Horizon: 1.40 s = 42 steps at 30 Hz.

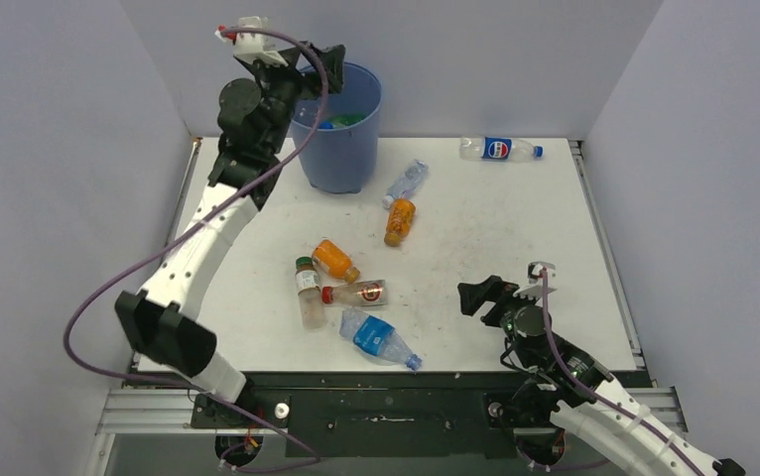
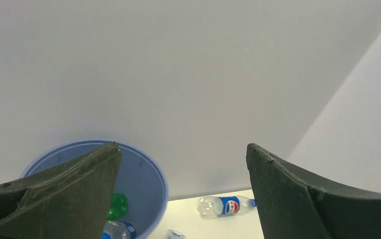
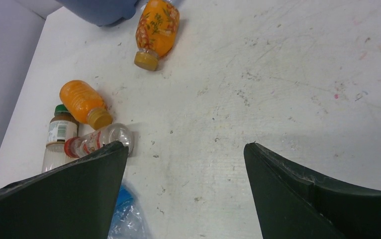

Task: Put the plastic bottles in the bin
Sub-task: Place the plastic bottle in the trash bin, then pick up the plastic bottle from the corner of the board.

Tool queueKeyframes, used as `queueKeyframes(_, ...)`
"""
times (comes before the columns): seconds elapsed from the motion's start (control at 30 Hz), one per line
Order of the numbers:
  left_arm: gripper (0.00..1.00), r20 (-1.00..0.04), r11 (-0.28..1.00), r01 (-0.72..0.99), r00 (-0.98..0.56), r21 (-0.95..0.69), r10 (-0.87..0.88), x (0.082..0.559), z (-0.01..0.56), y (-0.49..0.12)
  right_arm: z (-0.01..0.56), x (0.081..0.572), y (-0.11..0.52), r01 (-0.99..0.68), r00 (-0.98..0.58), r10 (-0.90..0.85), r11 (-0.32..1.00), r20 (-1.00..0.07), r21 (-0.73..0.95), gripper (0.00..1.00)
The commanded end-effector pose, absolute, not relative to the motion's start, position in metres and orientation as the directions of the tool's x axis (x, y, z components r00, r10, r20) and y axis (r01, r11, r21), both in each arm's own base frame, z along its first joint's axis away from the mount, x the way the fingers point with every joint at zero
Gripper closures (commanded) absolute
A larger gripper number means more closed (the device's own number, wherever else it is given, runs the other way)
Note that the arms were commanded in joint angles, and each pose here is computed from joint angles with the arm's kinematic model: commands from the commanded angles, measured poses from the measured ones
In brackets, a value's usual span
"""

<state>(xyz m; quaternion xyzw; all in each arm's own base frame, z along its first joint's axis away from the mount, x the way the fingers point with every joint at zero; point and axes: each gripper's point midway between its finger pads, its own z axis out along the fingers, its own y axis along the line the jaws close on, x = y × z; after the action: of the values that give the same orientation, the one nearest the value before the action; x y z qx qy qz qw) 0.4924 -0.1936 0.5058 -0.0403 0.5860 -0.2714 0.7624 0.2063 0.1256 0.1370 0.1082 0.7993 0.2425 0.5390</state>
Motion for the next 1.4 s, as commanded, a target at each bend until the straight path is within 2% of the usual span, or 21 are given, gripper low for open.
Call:
queueKeyframes(0.0,0.04,-0.88,0.889,0.377,0.287,-0.259,-0.378,0.424,0.531,-0.178,0.172,0.22,0.103,-0.019,-0.264,0.455,0.879,-0.85,0.476,0.1)
queueKeyframes(0.2,0.04,-0.925,0.933,0.258,0.218,-0.252,-0.31,0.366,0.448,-0.131,0.205,0.24,0.125,-0.03,-0.278,0.439,0.885,-0.854,0.465,0.1)
queueKeyframes(0.33,0.04,-0.943,0.924,0.29,0.145,-0.251,-0.301,0.331,0.393,-0.123,0.238,0.262,0.16,-0.099,-0.307,0.46,0.855,-0.833,0.509,0.1)
queueKeyframes(0.57,0.04,-0.962,0.936,0.24,0.029,-0.257,-0.271,0.308,0.329,-0.111,0.255,0.325,0.173,-0.063,-0.328,0.577,0.776,-0.748,0.627,0.1)
queueKeyframes(0.7,0.04,-0.964,0.951,0.194,0.067,-0.241,-0.258,0.296,0.322,-0.103,0.248,0.357,0.151,0.01,-0.294,0.713,0.669,-0.637,0.744,0.1)
queueKeyframes(0.87,0.04,-0.967,0.951,0.225,0.092,-0.213,-0.239,0.282,0.327,-0.113,0.236,0.385,0.095,0.103,-0.103,0.835,0.549,-0.54,0.83,0.1)
queueKeyframes(1.07,0.04,-0.97,0.945,0.261,0.089,-0.195,-0.225,0.272,0.33,-0.125,0.211,0.419,0.04,0.229,0.067,0.843,0.508,-0.534,0.83,0.1)
queueKeyframes(1.23,0.04,-0.969,0.933,0.298,0.078,-0.2,-0.233,0.269,0.33,-0.134,0.179,0.468,0.015,0.3,0.065,0.862,0.464,-0.503,0.834,0.1)
queueKeyframes(1.37,0.04,-0.972,0.929,0.313,0.061,-0.198,-0.227,0.269,0.326,-0.14,0.142,0.505,0.011,0.312,0.039,0.915,0.371,-0.402,0.875,0.1)
